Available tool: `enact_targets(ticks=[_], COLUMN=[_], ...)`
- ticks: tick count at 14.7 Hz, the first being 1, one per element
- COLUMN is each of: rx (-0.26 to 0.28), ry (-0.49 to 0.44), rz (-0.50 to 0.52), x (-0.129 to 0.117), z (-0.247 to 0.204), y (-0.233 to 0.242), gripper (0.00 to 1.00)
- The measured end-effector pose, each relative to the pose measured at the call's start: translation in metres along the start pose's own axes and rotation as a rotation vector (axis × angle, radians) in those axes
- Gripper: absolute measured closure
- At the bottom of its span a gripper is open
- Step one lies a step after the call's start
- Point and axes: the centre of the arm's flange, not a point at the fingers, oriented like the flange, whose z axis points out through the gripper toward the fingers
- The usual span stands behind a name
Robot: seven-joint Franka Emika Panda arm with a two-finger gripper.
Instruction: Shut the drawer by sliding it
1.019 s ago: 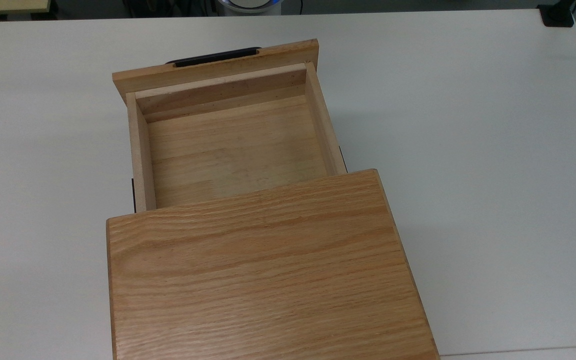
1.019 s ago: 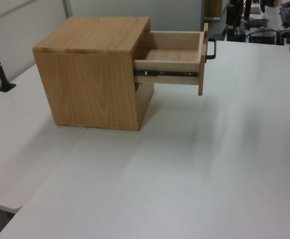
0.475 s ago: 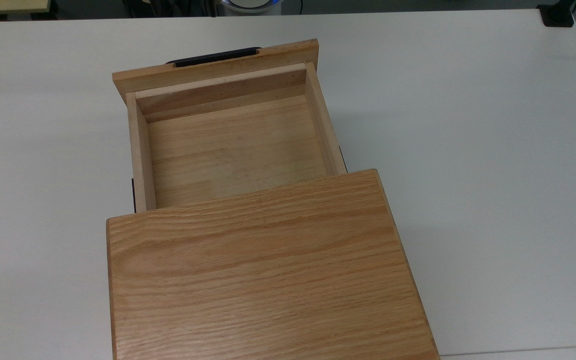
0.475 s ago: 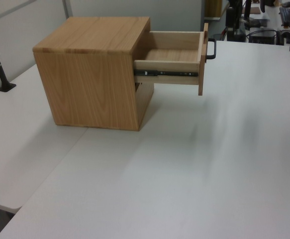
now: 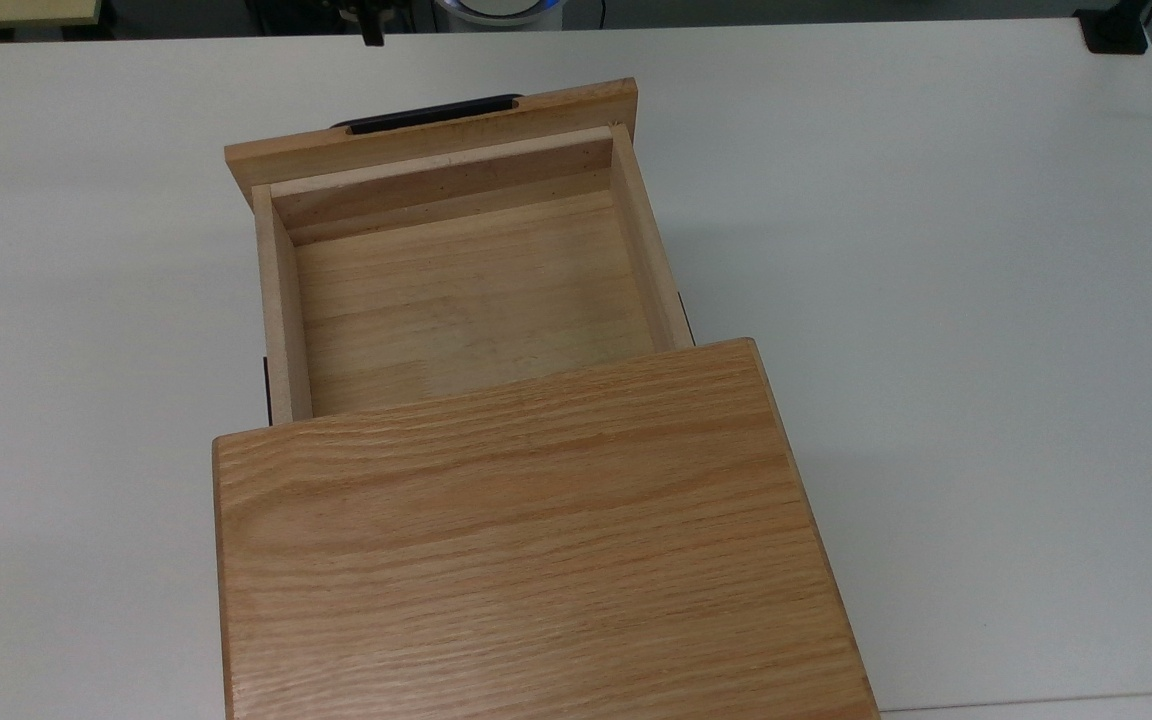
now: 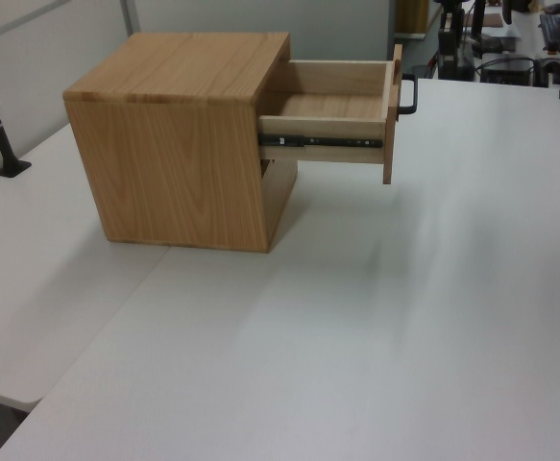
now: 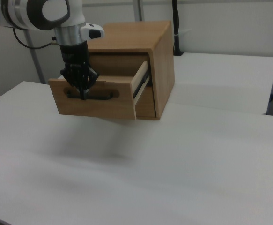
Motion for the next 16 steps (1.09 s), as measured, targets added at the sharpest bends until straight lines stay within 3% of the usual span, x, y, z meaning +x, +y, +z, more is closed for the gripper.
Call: enact_targets(ticks=[7, 12, 16], rx=[0.001, 0.001, -0.014], ry=[-0.016, -0.065, 0.003], rz=[-0.085, -0.127, -0.149], x=[0.004, 0.026, 0.054], z=[0.008, 0.041, 0.06], y=[-0.006, -0.026, -0.042], gripper=[1.0, 1.0, 1.0])
